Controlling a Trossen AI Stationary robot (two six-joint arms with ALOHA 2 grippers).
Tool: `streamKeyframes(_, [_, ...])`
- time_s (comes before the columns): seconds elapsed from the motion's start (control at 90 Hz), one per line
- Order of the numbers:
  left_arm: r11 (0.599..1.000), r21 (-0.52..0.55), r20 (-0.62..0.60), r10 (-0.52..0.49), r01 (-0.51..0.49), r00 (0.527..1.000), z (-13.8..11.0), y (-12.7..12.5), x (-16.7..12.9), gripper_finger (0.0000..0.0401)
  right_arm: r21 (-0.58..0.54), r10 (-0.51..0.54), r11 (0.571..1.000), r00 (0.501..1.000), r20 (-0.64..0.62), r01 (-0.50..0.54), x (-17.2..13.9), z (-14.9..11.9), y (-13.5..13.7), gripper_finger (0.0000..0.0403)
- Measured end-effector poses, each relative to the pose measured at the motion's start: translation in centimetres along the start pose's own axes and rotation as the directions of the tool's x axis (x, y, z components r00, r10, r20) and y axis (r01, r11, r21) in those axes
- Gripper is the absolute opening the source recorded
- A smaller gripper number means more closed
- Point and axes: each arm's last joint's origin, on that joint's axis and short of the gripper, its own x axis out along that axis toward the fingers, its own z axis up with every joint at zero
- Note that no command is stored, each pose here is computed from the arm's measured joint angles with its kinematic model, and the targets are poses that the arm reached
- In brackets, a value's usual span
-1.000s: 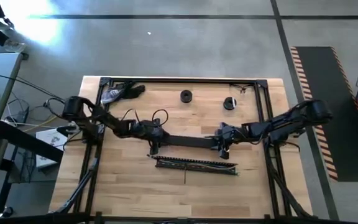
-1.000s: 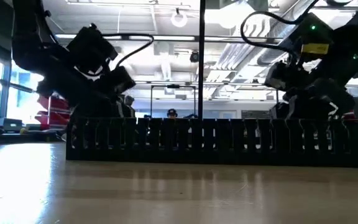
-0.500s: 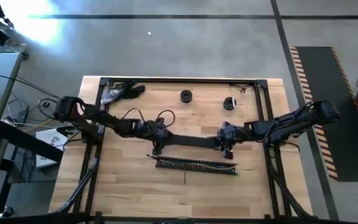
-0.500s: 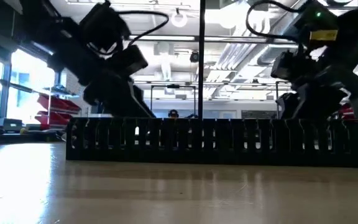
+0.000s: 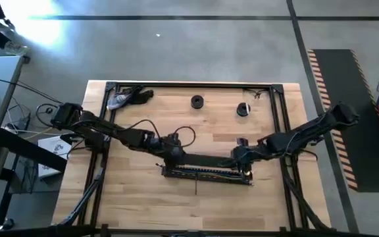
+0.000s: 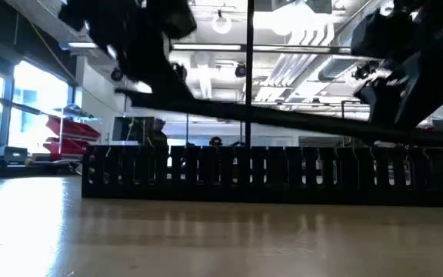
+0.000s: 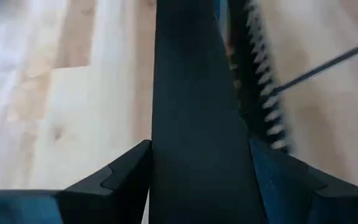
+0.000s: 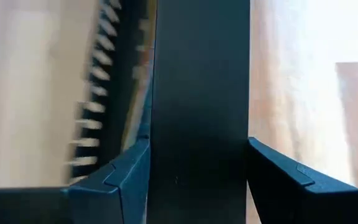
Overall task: Ziptie cables
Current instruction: Close the black cable duct
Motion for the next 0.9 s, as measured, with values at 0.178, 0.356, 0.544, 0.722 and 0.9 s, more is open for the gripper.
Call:
streamKeyframes(0.178, [0.999, -0.029, 0.013, -0.032, 0.032, 0.999, 0.0, -2.6, -0.2, 0.0222, 0.025, 0.045, 0.999, 0.998, 0.034, -0.046, -0.3, -0.2, 2.2, 0.0198])
streamKeyframes(0.356, [1.0, -0.011, 0.022, 0.013, -0.013, 1.0, -0.4, -4.2, 0.5, 0.0222, 0.04, 0.027, 0.999, 0.997, 0.066, -0.03, -0.6, -0.7, 3.6, 0.0198])
streamKeyframes(0.544, [0.999, 0.038, -0.026, -0.008, 0.009, 1.0, -1.7, -5.3, 2.6, 0.0222, 0.032, -0.004, 0.999, 1.0, 0.029, 0.003, 0.2, -1.6, 4.4, 0.016])
streamKeyframes(0.722, [0.997, 0.063, -0.033, 0.035, -0.033, 0.999, -2.2, -5.6, 3.4, 0.0222, 0.029, -0.03, 0.999, 1.0, 0.005, 0.03, 0.9, -2.0, 4.7, 0.0126])
streamKeyframes(0.9, [0.997, 0.053, -0.027, 0.055, -0.053, 0.998, -2.2, -5.6, 3.3, 0.0222, 0.02, -0.037, 0.999, 0.999, 0.017, 0.036, 0.8, -1.8, 4.6, 0.0115])
